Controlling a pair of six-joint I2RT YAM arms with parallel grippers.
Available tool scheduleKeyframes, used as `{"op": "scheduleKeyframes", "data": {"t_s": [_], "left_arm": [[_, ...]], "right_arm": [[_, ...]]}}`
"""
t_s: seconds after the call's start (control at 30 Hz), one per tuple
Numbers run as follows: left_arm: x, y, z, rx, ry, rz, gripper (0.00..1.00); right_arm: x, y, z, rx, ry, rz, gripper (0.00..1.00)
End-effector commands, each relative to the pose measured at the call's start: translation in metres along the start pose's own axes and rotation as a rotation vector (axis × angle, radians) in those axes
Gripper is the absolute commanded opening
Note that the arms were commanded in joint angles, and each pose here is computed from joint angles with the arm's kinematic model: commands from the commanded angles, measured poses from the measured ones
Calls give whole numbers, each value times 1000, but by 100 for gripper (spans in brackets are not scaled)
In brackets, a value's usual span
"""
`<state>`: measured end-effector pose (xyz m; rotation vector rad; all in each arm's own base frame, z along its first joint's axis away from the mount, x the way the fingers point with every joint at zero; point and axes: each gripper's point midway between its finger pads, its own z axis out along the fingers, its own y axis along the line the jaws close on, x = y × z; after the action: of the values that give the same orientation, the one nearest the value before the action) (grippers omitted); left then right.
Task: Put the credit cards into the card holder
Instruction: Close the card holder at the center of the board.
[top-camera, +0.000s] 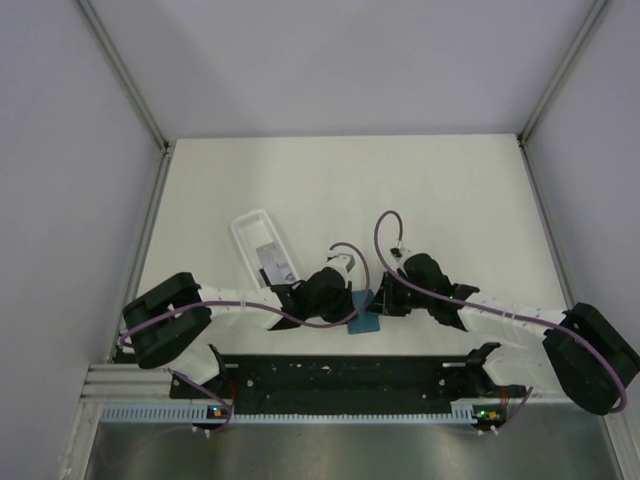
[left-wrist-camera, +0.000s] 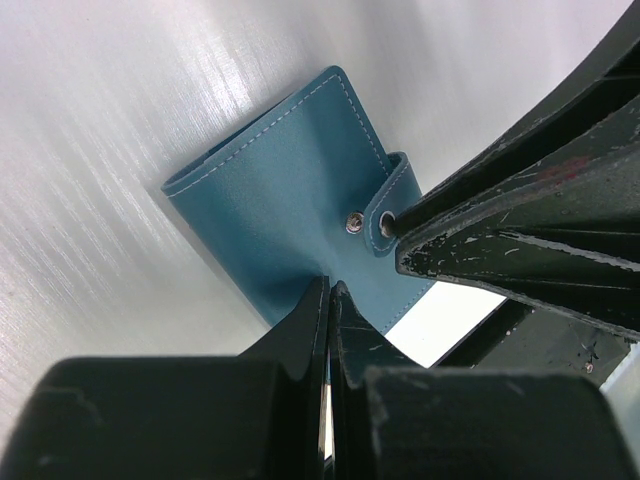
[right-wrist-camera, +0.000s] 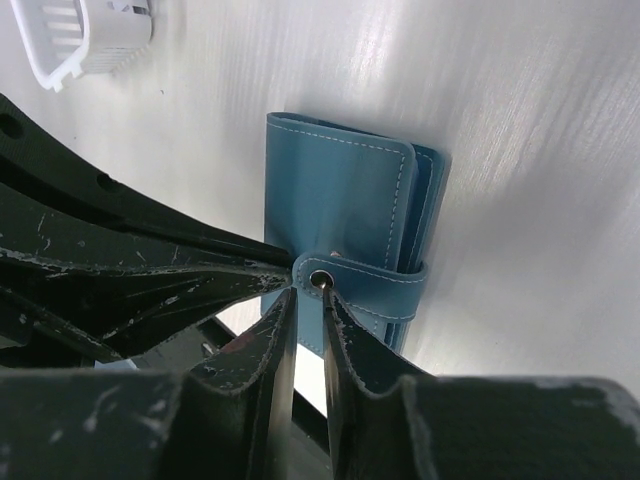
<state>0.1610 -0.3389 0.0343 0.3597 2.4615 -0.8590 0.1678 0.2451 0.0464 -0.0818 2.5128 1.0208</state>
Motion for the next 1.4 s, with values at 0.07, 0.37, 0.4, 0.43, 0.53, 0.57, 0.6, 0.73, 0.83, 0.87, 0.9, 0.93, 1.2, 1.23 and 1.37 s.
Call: {"op": "scheduleKeyframes", "data": {"t_s": [0.07, 0.37, 0.4, 0.43, 0.53, 0.57, 0.6, 0.73, 0.83, 0.87, 0.9, 0.93, 1.2, 1.23, 1.37], "left_arm": [[0, 12, 1, -63, -1, 13, 0], [1, 13, 1, -65, 3, 16, 0], [0, 13, 1, -64, 0, 15, 0], [-1, 12, 0, -62, -2, 14, 0], [-1, 12, 1, -63, -3, 14, 0], [0, 12, 1, -64, -2, 13, 0], [-1, 12, 1, -63, -3, 14, 0], [-1, 13, 1, -64, -2, 13, 0], [0, 12, 1, -61, -2, 13, 0], [0, 12, 1, -61, -1, 16, 0], [-1, 12, 2, -59, -2, 11, 0], [0, 12, 2, -60, -1, 13, 0], [-1, 9, 2, -51, -3, 12, 0], [-1, 10, 2, -52, -3, 13, 0], [0, 10, 2, -52, -2, 12, 0]], "right_arm": [[-12, 11, 4, -45, -24, -5, 17], [-10, 6, 8, -12, 4, -2, 17], [-9, 5, 9, -7, 9, -1, 17], [-9, 5, 9, -5, 11, 1, 17], [-8, 2, 11, 12, 17, 8, 17], [-9, 1, 11, 17, 18, 10, 17], [-9, 2, 12, 18, 19, 10, 17], [-11, 0, 12, 38, 16, 14, 17], [-13, -3, 11, 67, 13, 16, 17], [-15, -3, 11, 73, 10, 15, 17], [-16, -3, 11, 75, 7, 11, 17], [-13, -6, 10, 95, 22, 18, 17], [-7, -12, 12, 159, 59, 7, 17], [-6, -11, 13, 160, 63, 3, 17], [-3, -10, 19, 170, 81, -6, 17]]}}
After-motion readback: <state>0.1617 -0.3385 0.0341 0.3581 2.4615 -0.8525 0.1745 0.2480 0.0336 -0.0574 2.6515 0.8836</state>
